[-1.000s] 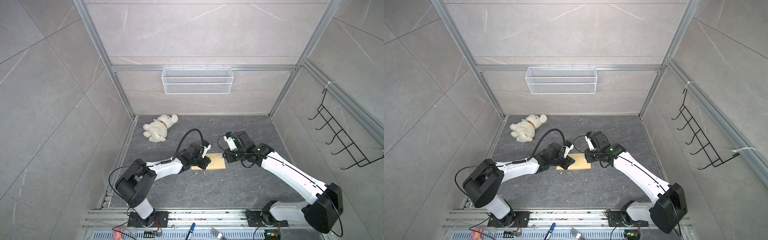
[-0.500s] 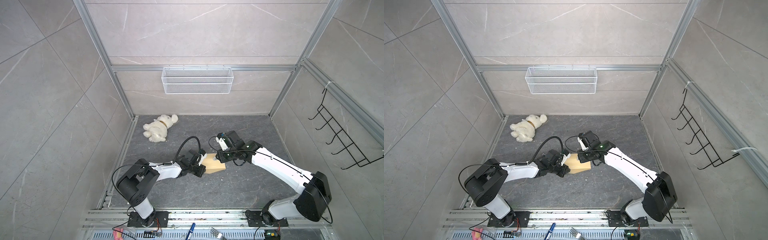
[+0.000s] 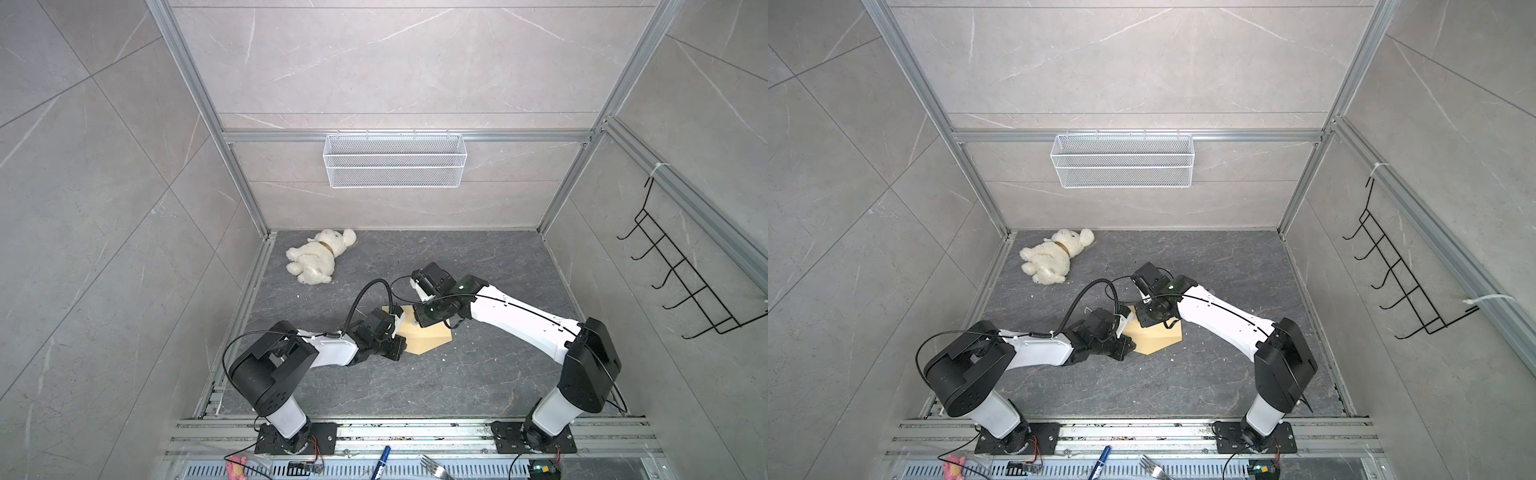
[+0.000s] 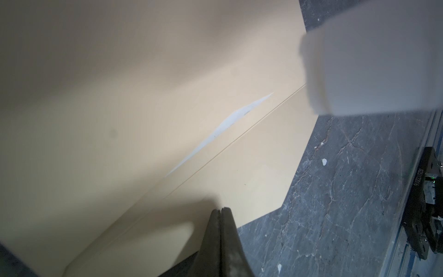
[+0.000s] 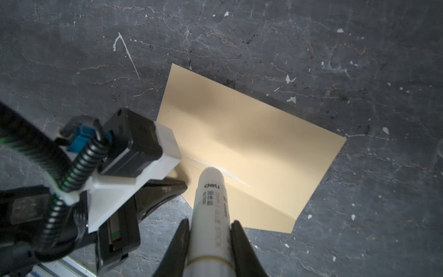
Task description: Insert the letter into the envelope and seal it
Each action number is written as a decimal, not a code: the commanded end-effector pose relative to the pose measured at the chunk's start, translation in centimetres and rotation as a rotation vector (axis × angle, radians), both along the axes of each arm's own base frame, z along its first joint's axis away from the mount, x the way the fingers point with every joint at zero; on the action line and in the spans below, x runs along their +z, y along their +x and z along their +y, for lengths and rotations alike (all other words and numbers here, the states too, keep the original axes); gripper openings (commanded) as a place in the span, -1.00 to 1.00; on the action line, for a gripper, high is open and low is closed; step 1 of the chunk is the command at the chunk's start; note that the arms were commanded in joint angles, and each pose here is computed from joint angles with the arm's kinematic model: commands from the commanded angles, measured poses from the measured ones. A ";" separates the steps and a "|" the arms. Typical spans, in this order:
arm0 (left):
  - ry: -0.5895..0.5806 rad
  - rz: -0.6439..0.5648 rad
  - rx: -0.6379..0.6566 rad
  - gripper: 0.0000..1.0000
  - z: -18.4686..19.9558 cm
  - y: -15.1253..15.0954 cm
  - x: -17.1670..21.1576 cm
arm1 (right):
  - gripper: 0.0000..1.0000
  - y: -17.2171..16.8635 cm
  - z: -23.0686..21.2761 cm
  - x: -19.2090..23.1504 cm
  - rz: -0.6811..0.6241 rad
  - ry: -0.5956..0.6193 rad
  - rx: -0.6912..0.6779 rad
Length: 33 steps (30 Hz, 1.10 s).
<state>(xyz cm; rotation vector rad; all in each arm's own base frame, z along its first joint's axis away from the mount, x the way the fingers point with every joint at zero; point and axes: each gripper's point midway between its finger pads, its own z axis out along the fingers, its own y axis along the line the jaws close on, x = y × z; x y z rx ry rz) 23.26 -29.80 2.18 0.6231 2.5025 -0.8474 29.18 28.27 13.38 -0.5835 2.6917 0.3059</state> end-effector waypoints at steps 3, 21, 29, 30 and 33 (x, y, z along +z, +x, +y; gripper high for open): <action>-0.056 -0.049 0.031 -1.00 -0.5 0.8 1.9 | -1.00 0.6 0.4 -1.0 0.028 -0.045 -0.034; -0.136 -0.080 0.085 -1.00 -0.4 1.6 3.9 | -1.00 1.9 2.0 -3.3 0.057 -0.102 -0.033; -0.136 -0.131 0.165 -1.00 1.7 3.7 5.7 | -1.00 2.2 2.0 -3.4 0.055 -0.113 -0.035; -0.133 -0.132 0.169 -1.00 1.8 3.9 5.6 | -1.00 2.2 2.0 -3.4 0.056 -0.112 -0.035; -0.121 -0.112 0.194 -1.00 2.3 4.5 5.1 | -1.00 2.2 2.1 -3.6 0.064 -0.117 -0.032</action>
